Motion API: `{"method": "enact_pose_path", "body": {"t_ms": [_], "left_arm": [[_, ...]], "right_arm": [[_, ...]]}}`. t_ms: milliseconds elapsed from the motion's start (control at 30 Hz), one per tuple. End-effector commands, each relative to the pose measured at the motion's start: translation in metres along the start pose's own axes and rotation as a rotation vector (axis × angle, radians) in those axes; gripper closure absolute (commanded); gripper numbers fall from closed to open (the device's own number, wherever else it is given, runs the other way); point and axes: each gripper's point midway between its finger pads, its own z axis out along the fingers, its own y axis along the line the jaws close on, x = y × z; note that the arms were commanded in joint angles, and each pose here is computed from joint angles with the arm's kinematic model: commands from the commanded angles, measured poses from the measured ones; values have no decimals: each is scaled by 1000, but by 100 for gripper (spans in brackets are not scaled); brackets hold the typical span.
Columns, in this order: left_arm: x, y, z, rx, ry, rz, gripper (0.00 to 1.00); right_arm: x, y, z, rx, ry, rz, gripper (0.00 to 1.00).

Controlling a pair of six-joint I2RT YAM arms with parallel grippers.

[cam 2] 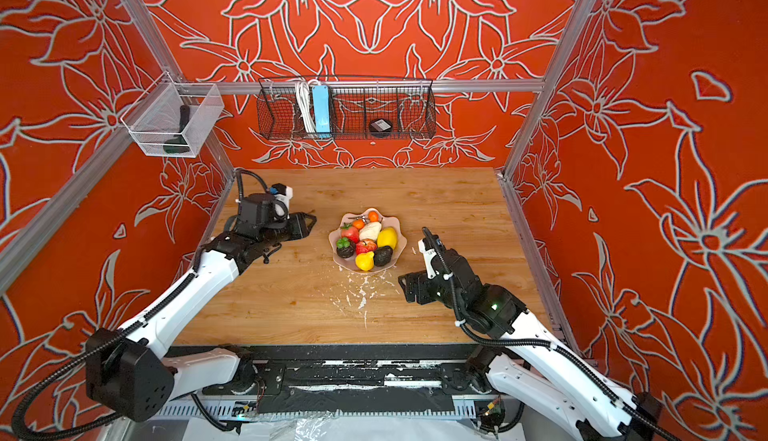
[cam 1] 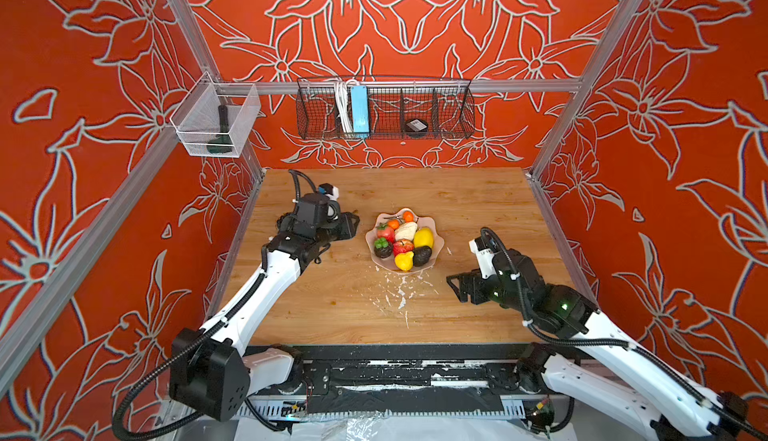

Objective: Place and organize the fake fruits in the fruit bowl
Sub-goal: 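Carry the brown pear toward the right gripper while right gripper reaches to it, then close right gripper on the brown pear held by the left gripper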

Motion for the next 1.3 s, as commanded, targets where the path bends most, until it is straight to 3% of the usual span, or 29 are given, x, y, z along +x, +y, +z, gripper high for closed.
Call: {"method": "enact_pose_path", "body": {"t_ms": [0, 200, 433, 800, 1267], "left_arm": [[22, -61, 3, 258, 46, 173, 57], [62, -117, 8, 474, 76, 317, 57], [98, -144, 7, 626, 116, 372, 57], [122, -143, 5, 675, 150, 402, 57], [125, -140, -1, 688, 115, 398, 57]], "right_arm": [[-15, 14, -4, -71, -1, 69, 13], [-35, 39, 2, -177, -6, 109, 15], [-42, 66, 12, -315, 14, 140, 23], [-44, 92, 31, -424, 65, 148, 51], [-34, 102, 43, -467, 121, 185, 70]]}}
